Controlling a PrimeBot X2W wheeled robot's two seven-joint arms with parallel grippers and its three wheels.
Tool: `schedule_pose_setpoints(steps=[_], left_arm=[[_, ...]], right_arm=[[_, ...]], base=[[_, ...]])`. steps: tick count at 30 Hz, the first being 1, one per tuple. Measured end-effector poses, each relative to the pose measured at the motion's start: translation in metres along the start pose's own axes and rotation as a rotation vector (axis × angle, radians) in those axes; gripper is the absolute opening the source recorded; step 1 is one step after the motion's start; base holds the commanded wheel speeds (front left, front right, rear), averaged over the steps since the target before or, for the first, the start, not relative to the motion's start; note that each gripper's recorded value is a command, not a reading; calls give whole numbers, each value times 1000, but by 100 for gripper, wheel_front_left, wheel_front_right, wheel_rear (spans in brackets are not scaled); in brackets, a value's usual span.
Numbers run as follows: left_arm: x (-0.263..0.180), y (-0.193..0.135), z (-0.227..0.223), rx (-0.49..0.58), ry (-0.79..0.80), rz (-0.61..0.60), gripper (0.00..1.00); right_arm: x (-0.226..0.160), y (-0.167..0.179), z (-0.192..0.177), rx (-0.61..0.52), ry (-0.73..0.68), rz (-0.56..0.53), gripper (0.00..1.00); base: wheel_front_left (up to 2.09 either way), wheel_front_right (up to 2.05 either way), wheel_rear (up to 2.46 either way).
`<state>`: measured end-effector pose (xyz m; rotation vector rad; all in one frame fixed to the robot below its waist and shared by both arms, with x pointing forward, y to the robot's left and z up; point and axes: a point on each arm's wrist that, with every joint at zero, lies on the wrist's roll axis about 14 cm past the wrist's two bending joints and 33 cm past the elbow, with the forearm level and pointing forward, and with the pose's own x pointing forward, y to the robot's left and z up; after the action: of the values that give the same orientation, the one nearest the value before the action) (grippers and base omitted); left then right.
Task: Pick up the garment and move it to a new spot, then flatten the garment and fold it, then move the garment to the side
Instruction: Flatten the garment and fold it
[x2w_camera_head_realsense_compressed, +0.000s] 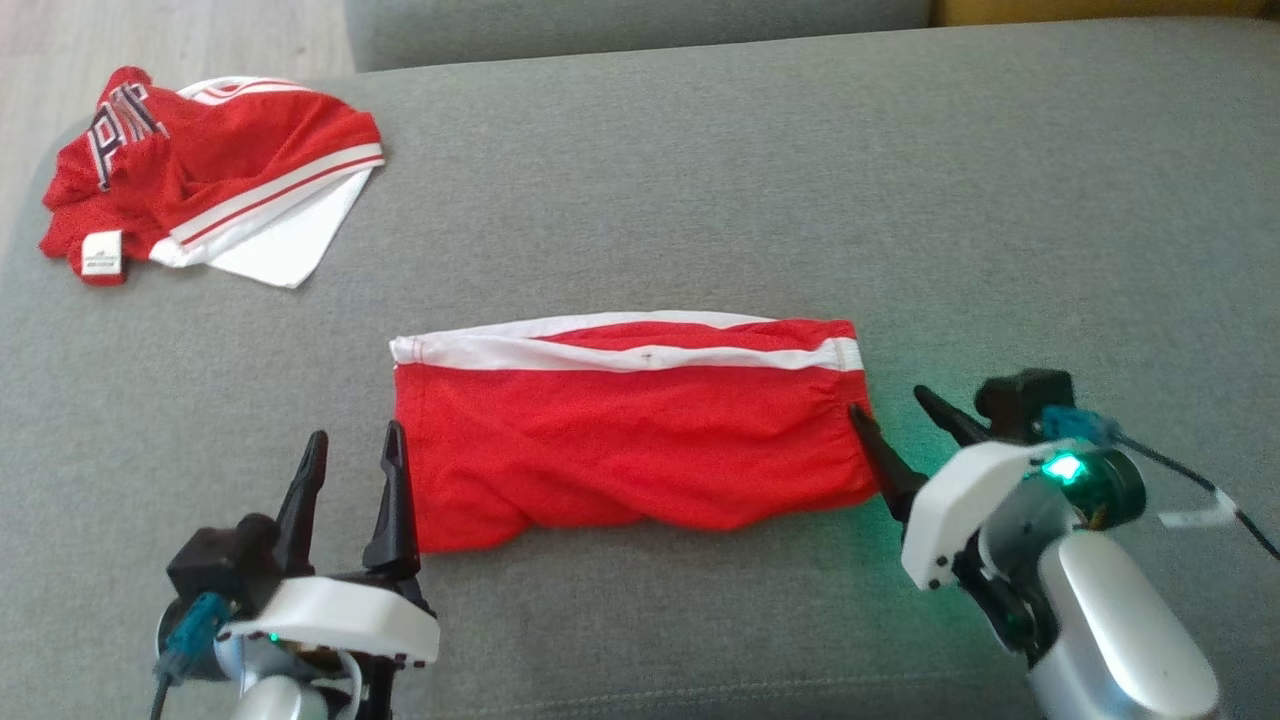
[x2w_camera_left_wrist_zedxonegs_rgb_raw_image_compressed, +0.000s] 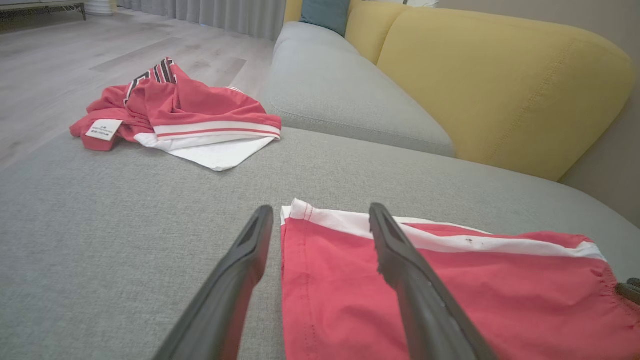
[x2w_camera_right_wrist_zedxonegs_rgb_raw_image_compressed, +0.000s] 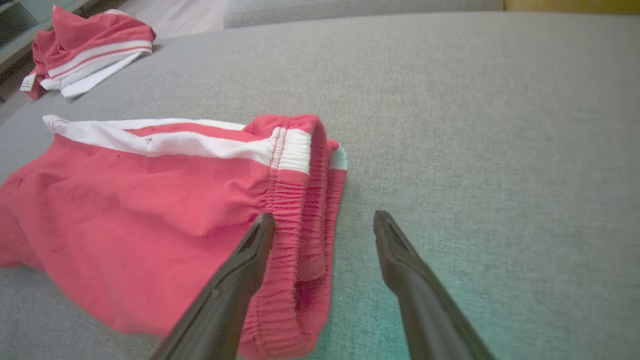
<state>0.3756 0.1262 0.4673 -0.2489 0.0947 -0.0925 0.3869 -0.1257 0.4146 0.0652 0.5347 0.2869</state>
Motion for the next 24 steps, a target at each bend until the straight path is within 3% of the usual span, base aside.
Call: schedule_pose_setpoints(steps=[21,24], left_arm=[[-9,16,-10,-20,18,75,100],[-7,16,-10,-17,17,76,100]], right_arm=[[39,0,-29,50,318,66,100],[40,2,-29,51,329,77,52]], base=[[0,0,0],[0,0,0]])
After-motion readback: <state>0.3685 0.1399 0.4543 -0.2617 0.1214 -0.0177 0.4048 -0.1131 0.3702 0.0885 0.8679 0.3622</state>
